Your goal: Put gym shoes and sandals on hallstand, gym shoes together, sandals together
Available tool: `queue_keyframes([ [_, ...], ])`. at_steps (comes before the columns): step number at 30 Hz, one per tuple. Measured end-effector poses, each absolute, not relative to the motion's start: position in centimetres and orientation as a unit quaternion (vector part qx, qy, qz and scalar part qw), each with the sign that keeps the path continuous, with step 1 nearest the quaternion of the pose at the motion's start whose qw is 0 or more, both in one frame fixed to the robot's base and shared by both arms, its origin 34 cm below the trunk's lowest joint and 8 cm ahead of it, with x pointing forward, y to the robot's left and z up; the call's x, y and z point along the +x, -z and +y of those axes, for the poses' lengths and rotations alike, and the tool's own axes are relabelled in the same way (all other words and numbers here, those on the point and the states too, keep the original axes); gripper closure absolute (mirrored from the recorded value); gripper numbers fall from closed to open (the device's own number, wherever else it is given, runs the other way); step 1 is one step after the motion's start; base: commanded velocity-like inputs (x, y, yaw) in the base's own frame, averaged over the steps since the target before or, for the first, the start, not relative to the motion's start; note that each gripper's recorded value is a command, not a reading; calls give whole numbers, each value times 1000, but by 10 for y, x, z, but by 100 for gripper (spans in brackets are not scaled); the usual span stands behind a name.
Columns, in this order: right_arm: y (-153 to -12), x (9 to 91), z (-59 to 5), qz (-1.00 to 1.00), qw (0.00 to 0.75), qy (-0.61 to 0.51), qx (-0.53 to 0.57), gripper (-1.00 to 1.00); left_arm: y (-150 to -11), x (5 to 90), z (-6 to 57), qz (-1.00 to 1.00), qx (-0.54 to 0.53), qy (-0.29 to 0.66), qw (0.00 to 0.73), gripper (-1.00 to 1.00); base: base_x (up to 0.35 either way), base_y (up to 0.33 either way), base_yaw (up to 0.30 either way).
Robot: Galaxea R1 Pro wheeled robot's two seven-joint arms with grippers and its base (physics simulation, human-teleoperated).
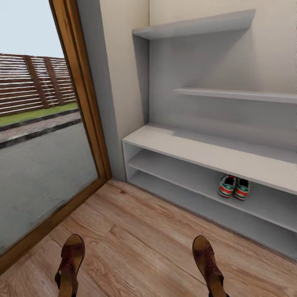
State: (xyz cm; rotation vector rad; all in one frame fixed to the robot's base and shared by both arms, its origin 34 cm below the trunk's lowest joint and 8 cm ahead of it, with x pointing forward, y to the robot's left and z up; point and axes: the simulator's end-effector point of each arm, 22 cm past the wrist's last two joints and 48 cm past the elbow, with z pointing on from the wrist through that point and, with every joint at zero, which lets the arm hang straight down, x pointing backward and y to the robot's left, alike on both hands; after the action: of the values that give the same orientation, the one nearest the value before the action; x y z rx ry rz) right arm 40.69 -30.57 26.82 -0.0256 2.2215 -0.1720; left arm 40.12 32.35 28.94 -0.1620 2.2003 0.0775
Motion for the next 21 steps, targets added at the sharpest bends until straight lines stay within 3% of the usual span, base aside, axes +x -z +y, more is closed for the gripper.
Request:
queue_keyframes([
  [13,-268,407,-304,895,441,68,-10,100,-289,401,322,890,-64,-29,450,100,116,319,-263],
  [21,-267,407,-304,895,440,68,-9,100,-288,400,322,891,-64,-28,449,100,12,326,-262],
])
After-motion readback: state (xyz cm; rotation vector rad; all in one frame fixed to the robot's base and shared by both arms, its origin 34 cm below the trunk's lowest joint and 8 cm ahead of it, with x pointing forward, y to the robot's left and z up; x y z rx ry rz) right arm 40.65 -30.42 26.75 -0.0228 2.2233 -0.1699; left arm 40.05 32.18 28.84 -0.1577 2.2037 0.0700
